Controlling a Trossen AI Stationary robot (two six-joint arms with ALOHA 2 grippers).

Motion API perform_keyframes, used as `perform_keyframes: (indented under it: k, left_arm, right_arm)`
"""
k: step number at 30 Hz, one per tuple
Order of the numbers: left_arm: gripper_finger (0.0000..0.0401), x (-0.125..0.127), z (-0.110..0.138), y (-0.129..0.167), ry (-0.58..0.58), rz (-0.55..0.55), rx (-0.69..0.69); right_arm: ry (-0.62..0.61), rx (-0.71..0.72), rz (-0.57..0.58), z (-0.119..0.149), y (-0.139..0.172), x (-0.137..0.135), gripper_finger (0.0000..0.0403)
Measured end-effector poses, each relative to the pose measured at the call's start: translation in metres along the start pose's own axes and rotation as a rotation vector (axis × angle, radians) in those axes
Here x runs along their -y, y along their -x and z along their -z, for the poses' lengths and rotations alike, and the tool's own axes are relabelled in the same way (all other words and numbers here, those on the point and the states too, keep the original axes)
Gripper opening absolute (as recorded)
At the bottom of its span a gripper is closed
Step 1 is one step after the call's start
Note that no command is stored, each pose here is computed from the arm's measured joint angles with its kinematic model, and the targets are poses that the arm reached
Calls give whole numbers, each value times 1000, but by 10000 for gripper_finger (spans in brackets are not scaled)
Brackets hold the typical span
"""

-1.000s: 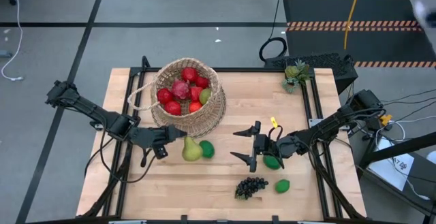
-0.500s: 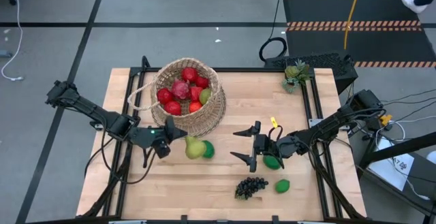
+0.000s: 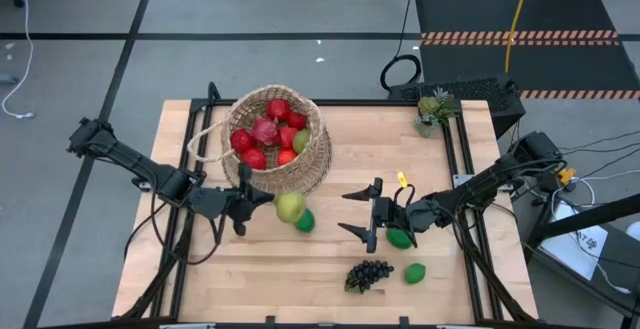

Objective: Build produce basket
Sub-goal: Put the pear into the basket

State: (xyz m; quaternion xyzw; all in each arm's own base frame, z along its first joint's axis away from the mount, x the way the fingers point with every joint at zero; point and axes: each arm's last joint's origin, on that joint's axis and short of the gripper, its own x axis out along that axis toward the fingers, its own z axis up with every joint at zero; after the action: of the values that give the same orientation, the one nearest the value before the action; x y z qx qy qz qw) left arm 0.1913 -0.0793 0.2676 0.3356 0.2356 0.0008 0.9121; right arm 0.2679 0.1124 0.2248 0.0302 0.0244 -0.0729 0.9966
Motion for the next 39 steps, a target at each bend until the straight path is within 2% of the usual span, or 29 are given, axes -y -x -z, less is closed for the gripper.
perform_keyframes:
  k: [12,20,27,30,35,39]
  left_arm:
    - [3,0,0,0,463,0,2]
    - [3,1,-1,0,697,5,3]
    - [3,-2,-3,2,824,5,37]
    - [2,-6,-4,6,841,3,60]
    - [2,-34,-15,24,845,-44,30]
    - [1,-62,-21,39,800,-115,-76]
  right_arm:
    - [-3,0,0,0,0,0,343]
    - [-27,0,0,0,0,0,343]
    - [-27,1,0,0,0,0,343]
    - [-28,1,0,0,0,0,343]
    - [-17,-3,1,0,0,0,343]
    - [-5,-28,3,3,0,0,343]
